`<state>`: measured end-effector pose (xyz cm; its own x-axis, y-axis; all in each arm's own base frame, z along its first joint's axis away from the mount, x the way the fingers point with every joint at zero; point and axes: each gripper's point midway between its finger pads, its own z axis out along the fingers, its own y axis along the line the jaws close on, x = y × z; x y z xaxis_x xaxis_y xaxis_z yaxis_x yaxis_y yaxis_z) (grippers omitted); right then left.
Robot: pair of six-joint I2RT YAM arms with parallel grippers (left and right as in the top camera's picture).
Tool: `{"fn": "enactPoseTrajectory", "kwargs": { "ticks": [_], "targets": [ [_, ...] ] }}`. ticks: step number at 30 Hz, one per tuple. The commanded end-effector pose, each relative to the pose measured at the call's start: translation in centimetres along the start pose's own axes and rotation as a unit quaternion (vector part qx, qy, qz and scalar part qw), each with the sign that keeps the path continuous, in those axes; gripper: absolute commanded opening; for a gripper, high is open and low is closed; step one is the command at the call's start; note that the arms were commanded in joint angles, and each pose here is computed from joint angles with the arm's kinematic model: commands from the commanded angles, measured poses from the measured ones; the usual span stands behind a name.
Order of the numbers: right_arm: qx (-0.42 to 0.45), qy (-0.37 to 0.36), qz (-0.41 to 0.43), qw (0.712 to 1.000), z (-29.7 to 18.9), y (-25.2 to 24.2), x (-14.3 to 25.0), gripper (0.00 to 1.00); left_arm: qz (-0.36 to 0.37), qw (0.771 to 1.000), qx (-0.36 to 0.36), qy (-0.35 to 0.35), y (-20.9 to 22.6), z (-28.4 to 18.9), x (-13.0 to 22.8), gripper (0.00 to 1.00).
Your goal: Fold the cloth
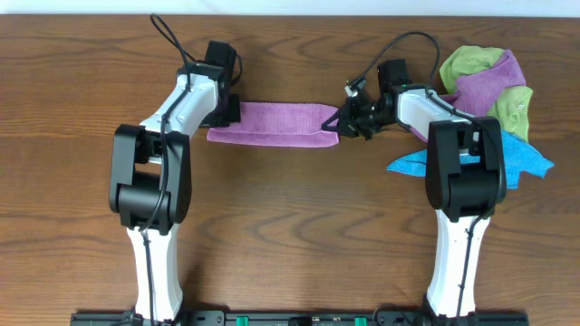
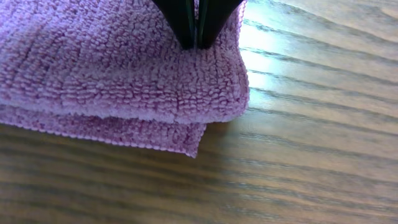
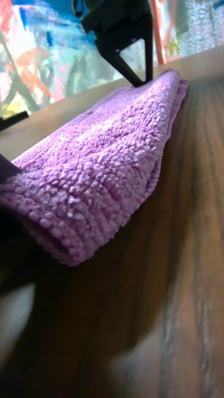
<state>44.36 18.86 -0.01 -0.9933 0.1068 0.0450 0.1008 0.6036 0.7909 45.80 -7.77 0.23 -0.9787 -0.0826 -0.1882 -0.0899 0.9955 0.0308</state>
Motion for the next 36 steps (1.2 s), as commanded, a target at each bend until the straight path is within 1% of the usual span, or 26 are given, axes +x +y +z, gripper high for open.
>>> {"fn": "enactPoseTrajectory", "kwargs": {
  "ticks": [1,4,8,11,14,16,20,23,27,32,36],
  "targets": [
    [0.040,-0.039,-0.021,0.998,-2.2,1.8,-1.3,0.02,0.004,1.000,0.023,0.020,-1.2,0.0,0.0,0.06],
    [0.085,-0.069,-0.031,0.994,-4.6,2.8,-1.9,0.01,0.002,0.999,0.032,-0.012,-1.5,-3.4,-2.2,0.06],
    [0.147,-0.112,-0.042,0.982,-8.0,4.1,-2.5,0.02,-0.011,0.994,0.055,-0.093,-1.6,-11.0,-5.6,0.06],
    [0.207,-0.135,-0.045,0.968,-10.0,4.2,-2.4,0.01,-0.037,0.986,0.072,-0.147,-0.8,-16.7,-6.6,0.06],
    [0.272,-0.140,-0.047,0.951,-10.6,3.8,-1.9,0.02,-0.059,0.976,0.086,-0.193,0.4,-22.3,-6.2,0.05],
    [0.312,-0.137,-0.061,0.938,-10.1,3.6,-1.3,0.02,-0.067,0.968,0.094,-0.222,1.5,-26.5,-5.1,0.06],
    [0.381,-0.159,-0.092,0.906,-9.7,3.7,-1.4,0.01,-0.075,0.958,0.105,-0.255,2.7,-31.8,-2.5,0.06],
    [0.398,-0.173,-0.113,0.894,-8.9,4.3,-1.8,0.02,-0.082,0.952,0.112,-0.271,3.3,-34.3,-1.0,0.06],
    [0.397,-0.168,-0.125,0.894,-7.1,4.3,-1.8,0.01,-0.083,0.949,0.115,-0.282,3.7,-36.0,0.3,0.06],
    [0.401,-0.150,-0.133,0.894,-4.7,3.5,-1.6,0.02,-0.082,0.953,0.111,-0.271,3.9,-35.9,1.1,0.06],
    [0.391,-0.164,-0.156,0.892,-3.6,5.4,-2.0,0.02,-0.082,0.954,0.110,-0.268,3.9,-35.7,1.2,0.06]
  ]
}}
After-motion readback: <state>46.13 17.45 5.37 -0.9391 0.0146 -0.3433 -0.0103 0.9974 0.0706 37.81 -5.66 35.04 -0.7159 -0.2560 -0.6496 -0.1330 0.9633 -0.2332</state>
